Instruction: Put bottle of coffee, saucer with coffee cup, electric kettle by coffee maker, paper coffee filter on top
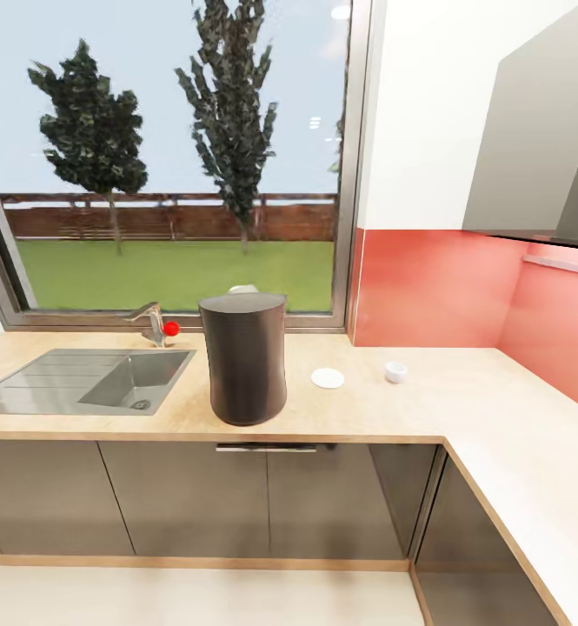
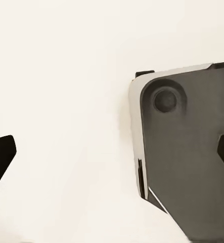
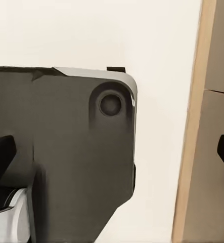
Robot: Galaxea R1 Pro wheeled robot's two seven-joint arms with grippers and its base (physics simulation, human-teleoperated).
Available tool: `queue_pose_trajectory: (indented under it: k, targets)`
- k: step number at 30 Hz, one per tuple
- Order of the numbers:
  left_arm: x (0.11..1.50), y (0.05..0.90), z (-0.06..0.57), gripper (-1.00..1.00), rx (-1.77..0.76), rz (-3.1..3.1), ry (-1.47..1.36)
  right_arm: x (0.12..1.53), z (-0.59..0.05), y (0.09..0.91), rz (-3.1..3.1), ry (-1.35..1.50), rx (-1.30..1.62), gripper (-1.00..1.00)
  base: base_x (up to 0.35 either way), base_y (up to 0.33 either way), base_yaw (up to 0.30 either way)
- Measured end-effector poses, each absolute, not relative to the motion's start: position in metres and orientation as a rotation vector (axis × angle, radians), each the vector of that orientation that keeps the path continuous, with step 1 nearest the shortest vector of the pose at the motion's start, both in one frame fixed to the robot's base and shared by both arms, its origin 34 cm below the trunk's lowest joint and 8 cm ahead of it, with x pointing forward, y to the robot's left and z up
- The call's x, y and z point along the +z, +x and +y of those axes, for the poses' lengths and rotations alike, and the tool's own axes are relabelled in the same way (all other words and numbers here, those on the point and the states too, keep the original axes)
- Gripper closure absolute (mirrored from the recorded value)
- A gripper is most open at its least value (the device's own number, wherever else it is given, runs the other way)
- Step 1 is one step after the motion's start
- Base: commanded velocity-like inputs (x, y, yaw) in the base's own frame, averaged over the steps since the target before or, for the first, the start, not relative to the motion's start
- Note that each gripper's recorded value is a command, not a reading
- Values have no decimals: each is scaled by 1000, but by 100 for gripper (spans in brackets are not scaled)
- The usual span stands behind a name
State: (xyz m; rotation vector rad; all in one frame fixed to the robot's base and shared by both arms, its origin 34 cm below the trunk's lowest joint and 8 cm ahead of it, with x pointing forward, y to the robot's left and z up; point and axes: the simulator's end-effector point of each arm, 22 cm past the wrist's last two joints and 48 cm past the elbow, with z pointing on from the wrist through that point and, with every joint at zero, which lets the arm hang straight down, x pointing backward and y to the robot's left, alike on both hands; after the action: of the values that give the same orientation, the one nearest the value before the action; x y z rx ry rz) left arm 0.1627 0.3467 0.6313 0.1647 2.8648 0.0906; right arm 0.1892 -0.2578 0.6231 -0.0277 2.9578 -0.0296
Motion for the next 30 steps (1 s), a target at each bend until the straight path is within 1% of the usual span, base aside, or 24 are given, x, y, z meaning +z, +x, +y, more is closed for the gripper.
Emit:
queue_pose_trajectory:
  k: [10,13,14,22,30]
  targets:
    - [631,170,322,-100,-26,2844,155,621,-256,176,2986,-31,-25,-100,0,0,0]
    - [631,169,318,-100,-49,2845,153,621,-256,176,2986,-32,-25,-100,0,0,90]
    - [632,168,305,-100,-135,2845,164,621,-256,177,2985,-32,-24,-100,0,0,195]
    - [631,171,330,-100,53,2841,123,621,-256,178,2983,-32,-24,-100,0,0,251]
    - [631,172,334,-100,86,2838,113,621,-256,178,2983,-32,-24,-100,0,0,274]
